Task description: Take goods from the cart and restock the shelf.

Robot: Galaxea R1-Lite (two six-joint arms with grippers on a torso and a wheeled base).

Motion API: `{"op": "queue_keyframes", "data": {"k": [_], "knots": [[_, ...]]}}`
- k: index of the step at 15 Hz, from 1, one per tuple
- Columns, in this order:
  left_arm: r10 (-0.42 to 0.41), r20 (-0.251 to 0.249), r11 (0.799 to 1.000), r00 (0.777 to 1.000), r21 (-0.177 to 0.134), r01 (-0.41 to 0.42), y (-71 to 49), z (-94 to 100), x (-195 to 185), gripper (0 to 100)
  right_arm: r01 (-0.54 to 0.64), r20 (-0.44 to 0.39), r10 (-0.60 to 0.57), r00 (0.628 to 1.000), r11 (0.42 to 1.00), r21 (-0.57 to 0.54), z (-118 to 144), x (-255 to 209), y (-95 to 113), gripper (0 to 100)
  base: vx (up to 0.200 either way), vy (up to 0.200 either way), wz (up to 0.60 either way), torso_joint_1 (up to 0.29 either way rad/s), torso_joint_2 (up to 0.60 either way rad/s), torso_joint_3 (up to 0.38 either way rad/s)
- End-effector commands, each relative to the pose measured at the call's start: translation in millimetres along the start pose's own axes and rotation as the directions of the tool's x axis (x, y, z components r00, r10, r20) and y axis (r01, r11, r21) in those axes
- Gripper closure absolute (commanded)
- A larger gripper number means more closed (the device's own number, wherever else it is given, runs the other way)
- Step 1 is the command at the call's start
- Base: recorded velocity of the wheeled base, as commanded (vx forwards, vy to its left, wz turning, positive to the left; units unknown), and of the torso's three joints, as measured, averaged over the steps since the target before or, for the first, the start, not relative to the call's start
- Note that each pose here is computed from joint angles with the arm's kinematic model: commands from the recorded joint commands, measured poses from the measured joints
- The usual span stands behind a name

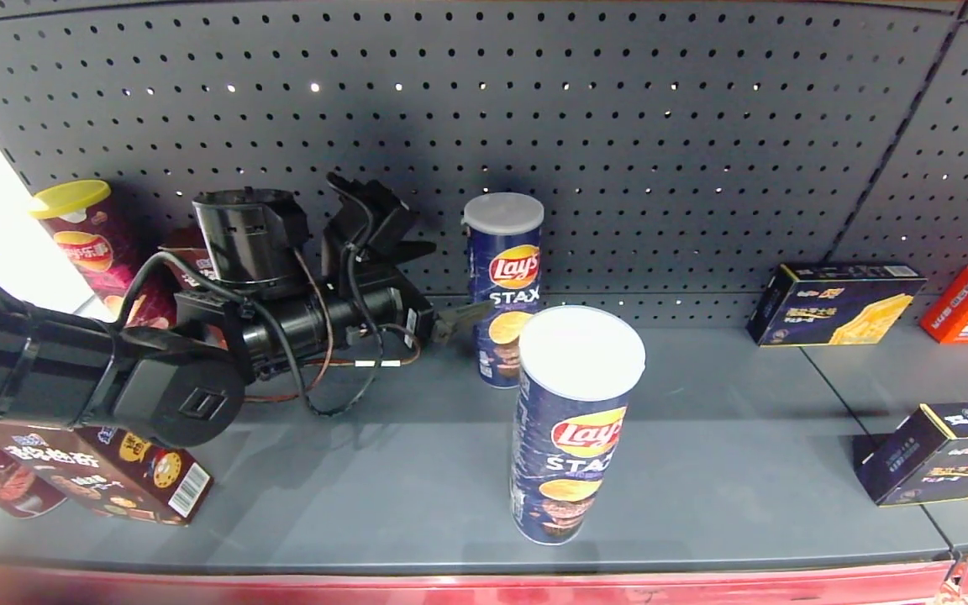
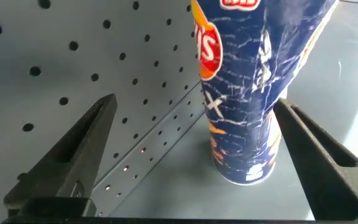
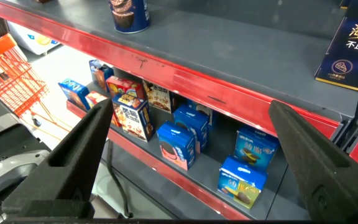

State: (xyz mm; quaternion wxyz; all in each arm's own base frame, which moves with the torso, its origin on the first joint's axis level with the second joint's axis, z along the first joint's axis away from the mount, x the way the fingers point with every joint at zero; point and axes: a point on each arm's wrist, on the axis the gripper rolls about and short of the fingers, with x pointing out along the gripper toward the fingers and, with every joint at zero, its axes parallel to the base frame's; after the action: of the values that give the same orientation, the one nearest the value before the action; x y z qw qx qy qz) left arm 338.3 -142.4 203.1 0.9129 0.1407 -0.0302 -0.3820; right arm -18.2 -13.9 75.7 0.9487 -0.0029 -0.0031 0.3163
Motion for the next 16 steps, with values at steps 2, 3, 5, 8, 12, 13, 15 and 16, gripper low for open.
{"op": "queue_keyframes", "data": {"k": [2,3,5,8,12,13,15,16], "knots": [[0.015,-0.007,1.0,1.0,-0.002,-0.015,4.6,-2.8,-3,0,-0.001,-0.001,0.001,1.0,1.0,0.0,0,0,0,0,0.0,0.0,0.0,0.0,0.0,0.0],[0.019,-0.007,1.0,1.0,0.0,-0.019,6.0,-2.9,-4,0,-0.001,0.001,0.001,1.0,1.0,0.0,0,0,0,0,0.0,0.0,0.0,0.0,0.0,0.0],[0.029,-0.002,1.0,1.0,0.003,-0.029,7.3,-3.3,-7,0,-0.001,-0.001,0.001,1.0,1.0,0.0,0,0,0,0,0.0,0.0,0.0,0.0,0.0,0.0],[0.074,0.046,0.997,0.996,0.033,-0.075,5.1,-0.4,-18,0,-0.001,-0.001,0.001,1.0,1.0,0.0,0,0,0,0,0.0,0.0,0.0,0.0,0.0,0.0],[0.095,0.01,0.995,0.995,0.021,-0.095,-0.1,-7.9,-26,0,-0.001,-0.001,0.001,1.0,1.0,0.0,0,0,0,0,0.0,0.0,0.0,0.0,0.0,0.0],[0.108,0.002,0.994,0.994,0.019,-0.109,-0.2,-8.6,-28,0,-0.001,-0.001,0.001,1.0,1.0,0.0,0,0,0,0,0.0,0.0,0.0,0.0,0.0,0.0],[0.16,-0.033,0.987,0.987,0.014,-0.16,0.7,-12.7,-30,0,-0.001,-0.001,0.001,1.0,1.0,0.0,0,0,0,0,0.0,0.0,0.0,0.0,0.0,0.0],[0.181,-0.042,0.984,0.983,0.014,-0.18,1.1,-13.2,-30,0,-0.001,-0.001,0.001,1.0,1.0,0.0,0,0,0,0,0.0,0.0,0.0,0.0,0.0,0.0]]}}
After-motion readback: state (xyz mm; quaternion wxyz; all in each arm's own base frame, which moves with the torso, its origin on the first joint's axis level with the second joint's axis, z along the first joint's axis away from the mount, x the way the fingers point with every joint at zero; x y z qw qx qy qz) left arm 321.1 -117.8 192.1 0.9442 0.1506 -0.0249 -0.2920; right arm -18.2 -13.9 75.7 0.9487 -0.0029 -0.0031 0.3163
